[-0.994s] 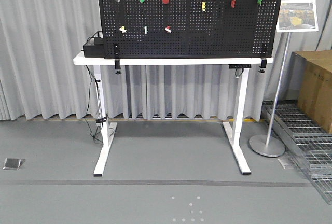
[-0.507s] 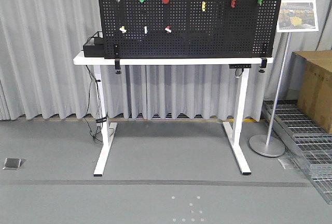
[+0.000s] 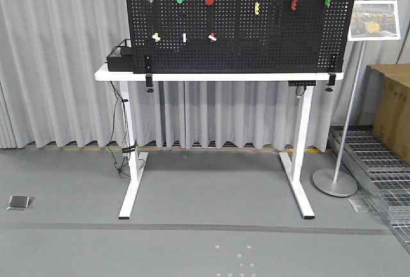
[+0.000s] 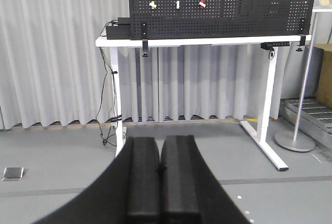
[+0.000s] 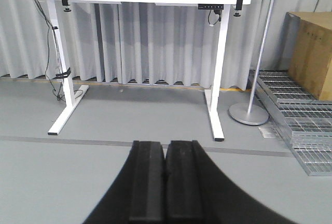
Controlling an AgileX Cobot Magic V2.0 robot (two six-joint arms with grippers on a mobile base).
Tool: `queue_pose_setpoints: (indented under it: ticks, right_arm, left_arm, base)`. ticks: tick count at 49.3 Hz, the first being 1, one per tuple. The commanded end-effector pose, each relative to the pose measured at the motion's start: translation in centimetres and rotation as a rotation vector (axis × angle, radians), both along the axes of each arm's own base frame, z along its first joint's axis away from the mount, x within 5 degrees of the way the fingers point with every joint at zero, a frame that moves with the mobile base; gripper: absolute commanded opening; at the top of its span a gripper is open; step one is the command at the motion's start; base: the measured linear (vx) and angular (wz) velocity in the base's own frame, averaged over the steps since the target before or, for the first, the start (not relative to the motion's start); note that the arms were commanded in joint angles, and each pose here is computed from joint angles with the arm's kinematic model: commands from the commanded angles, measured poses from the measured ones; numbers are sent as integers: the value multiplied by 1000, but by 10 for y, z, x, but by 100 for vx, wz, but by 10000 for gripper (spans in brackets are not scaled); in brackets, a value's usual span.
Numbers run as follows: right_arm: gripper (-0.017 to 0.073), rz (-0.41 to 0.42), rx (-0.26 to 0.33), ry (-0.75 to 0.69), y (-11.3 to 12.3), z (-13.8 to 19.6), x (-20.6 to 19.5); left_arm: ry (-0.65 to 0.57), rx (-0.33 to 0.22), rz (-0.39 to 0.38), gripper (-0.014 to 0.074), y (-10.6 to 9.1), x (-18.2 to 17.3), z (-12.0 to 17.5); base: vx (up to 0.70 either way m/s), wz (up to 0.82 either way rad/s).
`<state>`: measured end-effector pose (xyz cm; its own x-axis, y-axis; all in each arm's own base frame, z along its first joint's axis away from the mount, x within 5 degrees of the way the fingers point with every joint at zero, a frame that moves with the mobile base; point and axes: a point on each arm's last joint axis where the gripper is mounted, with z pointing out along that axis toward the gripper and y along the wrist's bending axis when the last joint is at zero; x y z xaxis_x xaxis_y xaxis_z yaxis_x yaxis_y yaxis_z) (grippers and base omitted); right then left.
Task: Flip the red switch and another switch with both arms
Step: 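Drive the base forward up to the black pegboard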
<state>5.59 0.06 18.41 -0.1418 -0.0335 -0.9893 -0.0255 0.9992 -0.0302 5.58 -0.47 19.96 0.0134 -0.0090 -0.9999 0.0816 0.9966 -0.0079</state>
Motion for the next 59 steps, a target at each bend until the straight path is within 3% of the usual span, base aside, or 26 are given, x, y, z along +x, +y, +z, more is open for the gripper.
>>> queue_pose_setpoints:
  ticks: [1, 35, 59]
  right_arm:
    - [-6, 9, -7, -87, 1, 6, 0]
    - [-6, 9, -7, -87, 1, 6, 0]
    - [-6, 9, -7, -87, 1, 6, 0]
  left_arm:
    - [-77, -12, -1, -6, 0, -1, 3]
    - [-77, -12, -1, -6, 0, -1, 3]
    - [-77, -12, -1, -6, 0, -1, 3]
  base:
    - [3, -1]
    - [8, 0]
    - [12, 22]
